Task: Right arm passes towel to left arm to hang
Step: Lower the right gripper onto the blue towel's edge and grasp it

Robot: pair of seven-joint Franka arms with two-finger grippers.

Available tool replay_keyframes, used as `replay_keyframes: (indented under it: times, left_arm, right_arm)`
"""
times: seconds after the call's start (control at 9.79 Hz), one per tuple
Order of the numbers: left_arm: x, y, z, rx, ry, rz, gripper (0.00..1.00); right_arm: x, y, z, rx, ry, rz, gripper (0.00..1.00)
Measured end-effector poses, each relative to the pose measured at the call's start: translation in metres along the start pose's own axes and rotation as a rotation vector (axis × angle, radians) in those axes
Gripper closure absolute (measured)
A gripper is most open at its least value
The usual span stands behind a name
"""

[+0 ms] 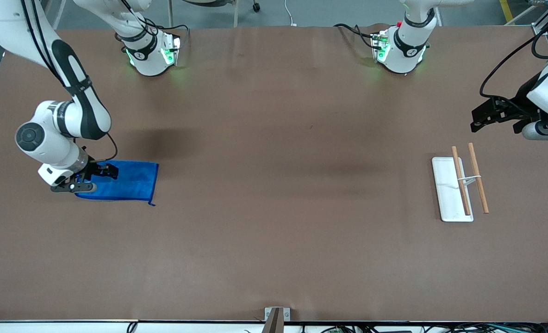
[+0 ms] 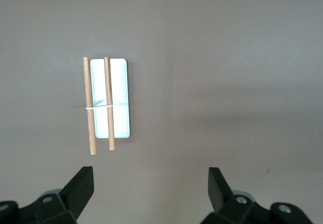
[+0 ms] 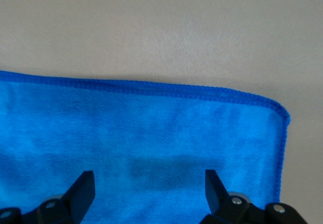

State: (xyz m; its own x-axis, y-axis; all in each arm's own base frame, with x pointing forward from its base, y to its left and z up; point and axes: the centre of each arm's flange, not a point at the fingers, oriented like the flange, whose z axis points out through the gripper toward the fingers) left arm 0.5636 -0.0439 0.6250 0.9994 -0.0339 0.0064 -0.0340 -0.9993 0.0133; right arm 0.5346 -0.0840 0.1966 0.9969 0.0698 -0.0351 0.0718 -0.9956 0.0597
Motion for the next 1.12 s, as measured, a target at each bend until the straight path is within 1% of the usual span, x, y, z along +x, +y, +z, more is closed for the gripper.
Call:
replay_keyframes:
  times: [0.1, 0.2, 0.31, 0.41, 0.51, 0.61, 0.82, 0.92, 1.02, 1.12]
  left_arm:
    - [0.000, -0.002, 0.000, 0.000, 0.000, -0.003, 0.00]
    - [0.000, -0.002, 0.000, 0.000, 0.001, -0.004, 0.00]
    - [0.000, -0.002, 0.000, 0.000, 0.001, -0.004, 0.00]
    - [0.000, -0.002, 0.000, 0.000, 0.001, -0.004, 0.00]
    - [0.000, -0.002, 0.000, 0.000, 0.001, -0.004, 0.00]
    - [0.000, -0.002, 0.000, 0.000, 0.001, -0.004, 0.00]
    - [0.000, -0.002, 0.000, 0.000, 0.001, -0.004, 0.00]
    - [0.000, -0.002, 0.000, 0.000, 0.001, -0.004, 0.00]
    - [0.000, -0.002, 0.000, 0.000, 0.001, -0.004, 0.00]
    - [0.000, -0.002, 0.000, 0.000, 0.001, -0.004, 0.00]
  right_arm:
    - [-0.002, -0.001, 0.008, 0.001, 0.000, -0.003, 0.07]
    - [-0.004, -0.002, 0.014, 0.000, 0.008, -0.005, 0.08]
    - [-0.005, -0.003, 0.018, 0.000, 0.011, -0.008, 0.12]
    - [-0.006, -0.003, 0.019, 0.001, 0.010, -0.009, 0.30]
    - [-0.006, -0.003, 0.019, 0.001, 0.010, -0.009, 0.42]
    - [-0.006, -0.004, 0.019, 0.001, 0.010, -0.010, 0.43]
    - [-0.006, -0.004, 0.020, 0.001, 0.010, -0.011, 0.76]
    - [-0.006, -0.004, 0.020, 0.001, 0.010, -0.012, 0.90]
    - [-0.006, -0.004, 0.020, 0.001, 0.009, -0.012, 0.98]
    - [-0.006, -0.005, 0.020, 0.002, 0.009, -0.012, 0.98]
